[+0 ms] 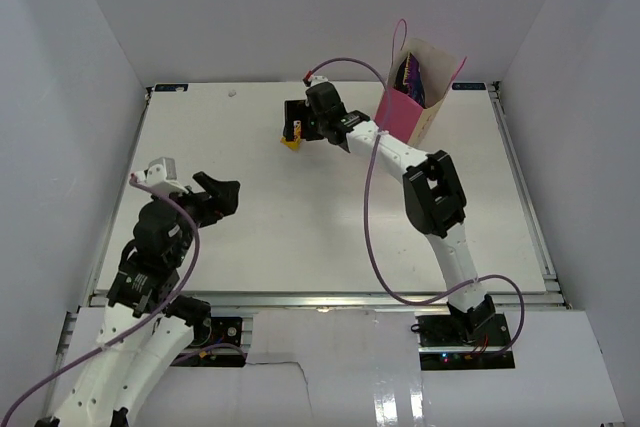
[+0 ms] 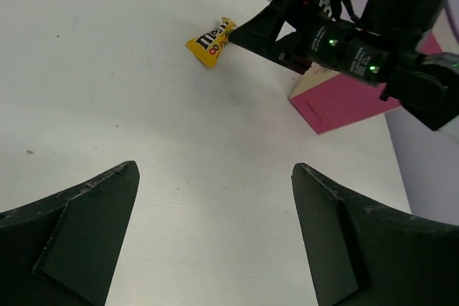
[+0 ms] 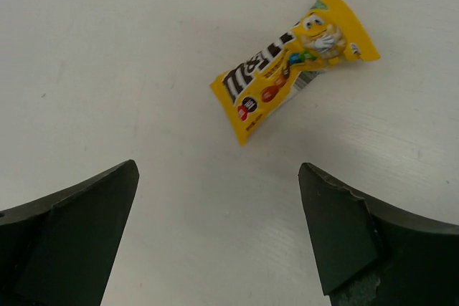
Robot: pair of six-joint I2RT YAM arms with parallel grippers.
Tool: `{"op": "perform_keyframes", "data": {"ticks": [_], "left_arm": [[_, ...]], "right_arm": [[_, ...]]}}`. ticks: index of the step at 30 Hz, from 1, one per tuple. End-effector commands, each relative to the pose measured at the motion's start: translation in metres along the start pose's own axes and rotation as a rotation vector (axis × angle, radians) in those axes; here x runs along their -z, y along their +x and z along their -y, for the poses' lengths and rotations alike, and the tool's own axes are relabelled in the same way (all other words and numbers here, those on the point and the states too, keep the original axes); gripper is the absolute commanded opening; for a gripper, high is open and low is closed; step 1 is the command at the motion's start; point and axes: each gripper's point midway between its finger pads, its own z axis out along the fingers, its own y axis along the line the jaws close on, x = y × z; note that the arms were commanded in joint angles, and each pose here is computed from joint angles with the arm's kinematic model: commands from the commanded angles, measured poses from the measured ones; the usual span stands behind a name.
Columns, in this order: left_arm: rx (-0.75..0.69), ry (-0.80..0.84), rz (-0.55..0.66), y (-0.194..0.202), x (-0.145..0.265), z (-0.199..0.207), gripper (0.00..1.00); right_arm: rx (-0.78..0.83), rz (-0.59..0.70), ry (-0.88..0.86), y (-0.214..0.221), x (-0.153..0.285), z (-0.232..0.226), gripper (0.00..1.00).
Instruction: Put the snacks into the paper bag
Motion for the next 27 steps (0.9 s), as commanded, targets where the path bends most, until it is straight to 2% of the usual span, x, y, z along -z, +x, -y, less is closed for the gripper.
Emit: {"op": "perform_keyframes", "data": {"ticks": [1,2,4,8,14,17,18,21,22,25,26,27], "left_arm": [[0.106,-0.094,-0.024,0.015,0.015,-0.022,0.98],[0.108,-0.112,-0.034,0.019,0.017,-0.026,0.98],[0.124,-0.126,-0.038,0.020,0.020,-0.028,0.98],[0.139,-0.132,-0.064,0.027,0.020,-0.030,0.98],[0.145,-0.148,-0.080,0.029,0.017,-0.030,0.98],[0.144,-0.155,-0.078,0.028,0.015,-0.031,0.98],[0.143,-0.154,-0.075,0.027,0.015,-0.031,0.98],[0.139,-0.153,-0.070,0.027,0.014,-0.031,0.98],[0.137,-0.150,-0.067,0.027,0.014,-0.031,0.98],[0.128,-0.134,-0.048,0.023,0.011,-0.028,0.98],[0.116,-0.132,-0.049,0.024,0.010,-0.029,0.98],[0.114,-0.119,-0.036,0.021,0.008,-0.026,0.98]], "right_arm": [[-0.139,0.208,0.103,-0.061,-0.009,0.008,0.98],[-0.144,0.188,0.127,-0.047,-0.027,0.016,0.94],[-0.167,0.227,0.134,-0.051,-0.039,0.019,0.89],[-0.205,0.233,0.102,-0.033,-0.076,0.021,0.81],[-0.240,0.267,0.089,-0.021,-0.100,0.023,0.68],[-0.230,0.243,0.095,-0.010,-0.103,0.029,0.58],[-0.231,0.236,0.093,-0.008,-0.103,0.032,0.47],[-0.186,0.229,0.067,-0.012,-0.094,0.029,0.23],[-0.166,0.246,0.042,-0.026,-0.082,0.023,0.09],[-0.020,0.254,-0.107,-0.049,-0.048,-0.008,0.08],[0.037,0.233,-0.228,-0.050,-0.033,-0.031,0.08],[0.123,0.264,-0.290,-0.062,-0.005,-0.043,0.08]]}}
